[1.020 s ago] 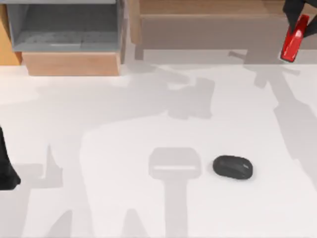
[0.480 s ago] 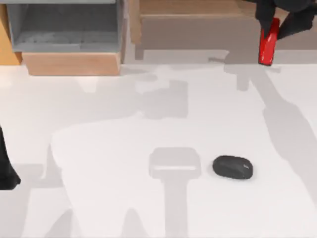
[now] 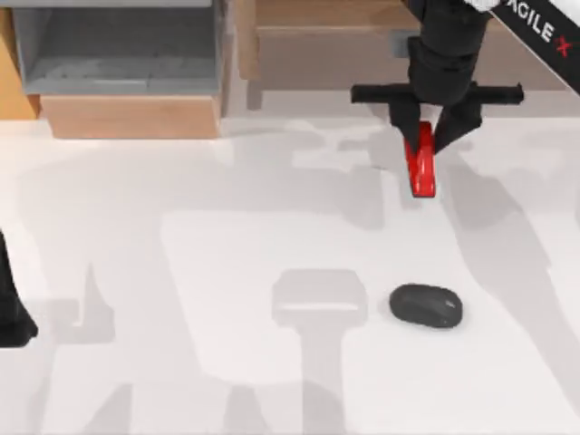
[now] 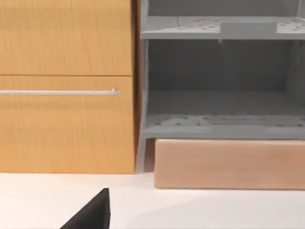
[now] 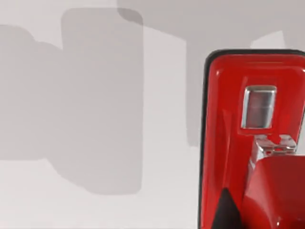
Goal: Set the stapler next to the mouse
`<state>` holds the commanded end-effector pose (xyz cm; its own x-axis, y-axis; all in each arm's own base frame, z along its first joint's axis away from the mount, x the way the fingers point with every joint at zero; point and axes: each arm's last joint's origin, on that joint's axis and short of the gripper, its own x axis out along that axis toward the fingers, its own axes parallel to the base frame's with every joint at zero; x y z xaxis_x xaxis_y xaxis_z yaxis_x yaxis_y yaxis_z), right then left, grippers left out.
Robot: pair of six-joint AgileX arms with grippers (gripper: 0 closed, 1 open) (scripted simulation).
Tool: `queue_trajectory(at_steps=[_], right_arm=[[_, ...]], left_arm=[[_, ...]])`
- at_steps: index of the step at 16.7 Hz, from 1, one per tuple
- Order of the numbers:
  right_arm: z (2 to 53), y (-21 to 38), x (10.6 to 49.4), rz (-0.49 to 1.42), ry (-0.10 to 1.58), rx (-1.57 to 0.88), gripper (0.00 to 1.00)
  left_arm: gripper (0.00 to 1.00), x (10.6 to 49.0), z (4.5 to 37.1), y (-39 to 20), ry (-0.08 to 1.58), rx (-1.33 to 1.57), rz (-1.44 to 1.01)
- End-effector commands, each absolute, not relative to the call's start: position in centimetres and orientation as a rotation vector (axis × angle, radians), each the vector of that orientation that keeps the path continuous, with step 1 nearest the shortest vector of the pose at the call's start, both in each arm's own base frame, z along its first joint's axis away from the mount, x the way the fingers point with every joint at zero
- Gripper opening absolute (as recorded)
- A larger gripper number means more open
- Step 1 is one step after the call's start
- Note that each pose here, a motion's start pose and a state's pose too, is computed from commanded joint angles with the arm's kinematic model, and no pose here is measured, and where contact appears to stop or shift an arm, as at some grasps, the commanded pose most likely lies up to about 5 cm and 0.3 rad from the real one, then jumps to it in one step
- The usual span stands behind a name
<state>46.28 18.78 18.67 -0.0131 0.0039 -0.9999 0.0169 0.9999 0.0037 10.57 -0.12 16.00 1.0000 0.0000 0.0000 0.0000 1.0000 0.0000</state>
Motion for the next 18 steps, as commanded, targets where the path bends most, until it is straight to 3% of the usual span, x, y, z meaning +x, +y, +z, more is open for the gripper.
queue_trajectory(at_steps=[8,18], right_arm=[[18.1,18.9,46.4,-0.016,1.590,0.009,0.00],[27.9,21.4,42.1,-0.028,1.350,-0.013,0.00]], left_arm=[[1.00,10.6,16.0,-0.1,0.000,0.000,0.000],[1.00,10.6,16.0,-0.1,0.000,0.000,0.000]])
